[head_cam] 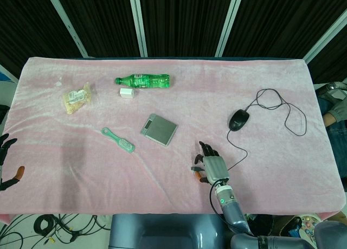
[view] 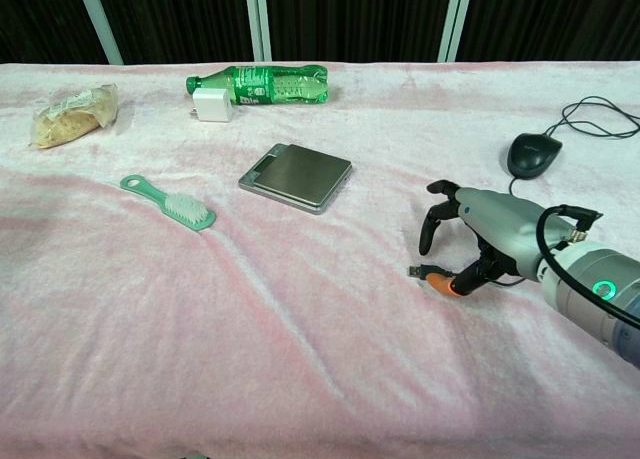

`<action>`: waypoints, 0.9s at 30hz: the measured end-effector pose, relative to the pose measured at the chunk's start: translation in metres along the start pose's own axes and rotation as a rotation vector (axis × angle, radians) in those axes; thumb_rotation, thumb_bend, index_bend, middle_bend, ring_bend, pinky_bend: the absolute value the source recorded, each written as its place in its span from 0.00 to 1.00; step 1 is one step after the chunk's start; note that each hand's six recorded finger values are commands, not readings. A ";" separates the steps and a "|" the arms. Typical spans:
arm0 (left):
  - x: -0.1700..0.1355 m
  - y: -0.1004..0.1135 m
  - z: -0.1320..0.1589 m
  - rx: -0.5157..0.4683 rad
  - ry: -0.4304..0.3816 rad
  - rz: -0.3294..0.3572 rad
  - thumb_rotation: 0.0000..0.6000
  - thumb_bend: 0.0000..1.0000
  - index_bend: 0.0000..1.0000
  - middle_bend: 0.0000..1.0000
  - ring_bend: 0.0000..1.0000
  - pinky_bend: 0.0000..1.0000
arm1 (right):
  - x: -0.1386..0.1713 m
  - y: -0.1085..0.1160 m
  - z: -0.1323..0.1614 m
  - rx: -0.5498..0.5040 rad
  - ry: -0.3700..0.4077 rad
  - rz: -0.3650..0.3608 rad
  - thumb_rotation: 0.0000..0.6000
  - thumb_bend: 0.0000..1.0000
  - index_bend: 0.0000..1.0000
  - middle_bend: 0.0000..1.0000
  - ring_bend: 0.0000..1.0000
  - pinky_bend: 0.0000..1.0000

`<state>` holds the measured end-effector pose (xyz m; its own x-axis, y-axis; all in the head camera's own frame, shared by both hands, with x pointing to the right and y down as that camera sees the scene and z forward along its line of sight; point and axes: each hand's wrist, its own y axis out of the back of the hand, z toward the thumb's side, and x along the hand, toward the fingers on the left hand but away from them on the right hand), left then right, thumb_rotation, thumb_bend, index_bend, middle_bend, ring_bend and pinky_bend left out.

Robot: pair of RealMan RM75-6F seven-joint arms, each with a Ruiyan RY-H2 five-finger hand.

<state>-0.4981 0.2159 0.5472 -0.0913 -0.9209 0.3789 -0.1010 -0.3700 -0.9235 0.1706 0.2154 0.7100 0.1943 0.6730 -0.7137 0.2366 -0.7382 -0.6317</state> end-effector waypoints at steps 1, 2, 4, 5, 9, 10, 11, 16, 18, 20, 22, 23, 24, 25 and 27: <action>0.000 0.000 0.000 -0.001 0.000 0.000 1.00 0.34 0.17 0.06 0.00 0.00 | 0.000 0.000 0.000 -0.001 -0.001 0.000 1.00 0.28 0.48 0.00 0.01 0.16; 0.000 0.000 0.000 -0.001 0.001 0.001 1.00 0.34 0.17 0.06 0.00 0.00 | 0.000 0.000 -0.001 -0.001 -0.002 0.001 1.00 0.28 0.48 0.00 0.01 0.16; 0.000 0.000 0.000 0.000 0.001 0.001 1.00 0.34 0.17 0.06 0.00 0.00 | 0.000 0.000 -0.001 -0.002 -0.004 0.002 1.00 0.28 0.48 0.00 0.01 0.16; 0.000 0.000 0.000 0.001 0.001 0.001 1.00 0.34 0.17 0.06 0.00 0.00 | 0.000 0.000 -0.002 -0.003 -0.005 0.002 1.00 0.28 0.48 0.00 0.01 0.16; -0.001 0.000 0.000 0.002 -0.001 0.002 1.00 0.34 0.17 0.06 0.00 0.00 | 0.001 0.000 -0.003 -0.008 -0.005 0.002 1.00 0.28 0.48 0.00 0.01 0.16; -0.001 0.000 0.000 0.003 -0.001 0.003 1.00 0.34 0.17 0.06 0.00 0.00 | 0.001 0.000 -0.003 -0.009 -0.005 0.002 1.00 0.28 0.48 0.00 0.01 0.16; -0.001 0.000 0.000 0.003 -0.001 0.003 1.00 0.34 0.17 0.06 0.00 0.00 | 0.001 0.000 -0.003 -0.011 -0.004 0.001 1.00 0.28 0.48 0.00 0.01 0.16; -0.001 0.000 0.001 0.004 0.000 0.002 1.00 0.34 0.17 0.06 0.00 0.00 | 0.001 0.000 -0.002 -0.016 -0.002 -0.001 1.00 0.28 0.49 0.00 0.01 0.16; -0.001 0.000 0.000 0.004 0.001 0.002 1.00 0.34 0.17 0.06 0.00 0.00 | 0.001 0.000 -0.002 -0.016 -0.001 -0.001 1.00 0.28 0.49 0.00 0.01 0.16; -0.001 0.000 0.000 0.002 0.003 0.002 1.00 0.34 0.17 0.06 0.00 0.00 | 0.001 0.000 -0.002 -0.016 -0.001 -0.002 1.00 0.28 0.50 0.00 0.01 0.16; -0.001 0.000 0.000 0.002 0.003 0.002 1.00 0.34 0.17 0.06 0.00 0.00 | 0.001 0.000 -0.002 -0.017 -0.001 -0.004 1.00 0.28 0.50 0.00 0.01 0.16; -0.001 0.000 0.000 0.002 0.002 0.002 1.00 0.34 0.17 0.06 0.00 0.00 | 0.001 0.000 -0.002 -0.016 0.000 -0.004 1.00 0.28 0.50 0.00 0.01 0.16; -0.001 0.000 0.000 0.002 0.002 0.000 1.00 0.34 0.17 0.06 0.00 0.00 | 0.001 0.000 -0.001 -0.016 0.000 -0.004 1.00 0.28 0.50 0.00 0.01 0.16; -0.001 0.000 0.000 0.003 0.001 0.000 1.00 0.34 0.17 0.06 0.00 0.00 | 0.001 -0.001 -0.001 -0.015 0.000 -0.003 1.00 0.28 0.50 0.00 0.01 0.16; 0.000 0.000 0.000 0.004 0.001 -0.001 1.00 0.34 0.17 0.06 0.00 0.00 | 0.001 -0.002 -0.001 -0.015 0.001 -0.002 1.00 0.28 0.50 0.00 0.01 0.16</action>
<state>-0.4980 0.2164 0.5473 -0.0921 -0.9206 0.3795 -0.0975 -0.3710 -0.9235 0.1713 0.2173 0.7106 0.1947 0.6743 -0.7123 0.2507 -0.7363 -0.6285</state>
